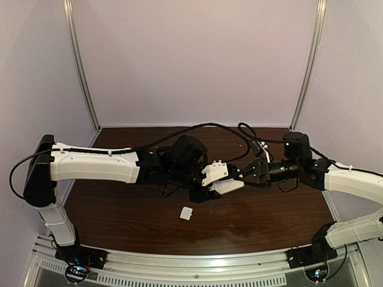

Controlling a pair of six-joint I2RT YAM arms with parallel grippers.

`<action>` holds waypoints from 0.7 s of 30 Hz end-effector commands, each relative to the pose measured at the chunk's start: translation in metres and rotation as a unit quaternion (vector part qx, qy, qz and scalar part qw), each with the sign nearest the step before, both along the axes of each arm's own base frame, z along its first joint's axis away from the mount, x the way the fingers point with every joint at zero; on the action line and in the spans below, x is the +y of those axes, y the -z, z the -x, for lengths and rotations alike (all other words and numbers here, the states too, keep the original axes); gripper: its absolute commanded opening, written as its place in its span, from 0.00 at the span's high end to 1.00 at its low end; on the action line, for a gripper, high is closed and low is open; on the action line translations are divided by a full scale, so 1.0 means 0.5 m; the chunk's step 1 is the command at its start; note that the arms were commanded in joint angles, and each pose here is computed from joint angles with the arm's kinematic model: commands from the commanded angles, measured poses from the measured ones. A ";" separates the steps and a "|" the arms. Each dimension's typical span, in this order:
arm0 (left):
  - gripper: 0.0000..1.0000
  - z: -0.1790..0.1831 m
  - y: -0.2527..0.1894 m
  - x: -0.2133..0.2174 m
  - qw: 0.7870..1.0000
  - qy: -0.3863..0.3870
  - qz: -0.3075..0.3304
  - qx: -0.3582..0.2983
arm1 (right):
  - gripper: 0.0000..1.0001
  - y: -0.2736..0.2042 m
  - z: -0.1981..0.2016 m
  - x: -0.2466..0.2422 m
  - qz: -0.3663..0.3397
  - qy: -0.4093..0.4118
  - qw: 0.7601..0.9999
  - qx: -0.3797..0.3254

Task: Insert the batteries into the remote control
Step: Pass from the left arm to the right

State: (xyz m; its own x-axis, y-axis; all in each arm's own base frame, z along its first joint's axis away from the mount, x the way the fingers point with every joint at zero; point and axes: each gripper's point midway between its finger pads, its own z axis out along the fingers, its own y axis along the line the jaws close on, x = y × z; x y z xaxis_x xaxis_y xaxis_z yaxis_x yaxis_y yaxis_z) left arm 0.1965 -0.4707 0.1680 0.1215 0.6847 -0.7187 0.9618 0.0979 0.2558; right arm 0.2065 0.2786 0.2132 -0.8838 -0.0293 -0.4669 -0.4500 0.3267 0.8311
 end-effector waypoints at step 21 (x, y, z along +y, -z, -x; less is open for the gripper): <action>0.28 0.018 -0.002 0.027 0.997 0.033 -0.049 -0.042 | 1.00 0.066 0.025 0.014 0.041 -0.042 0.997 0.047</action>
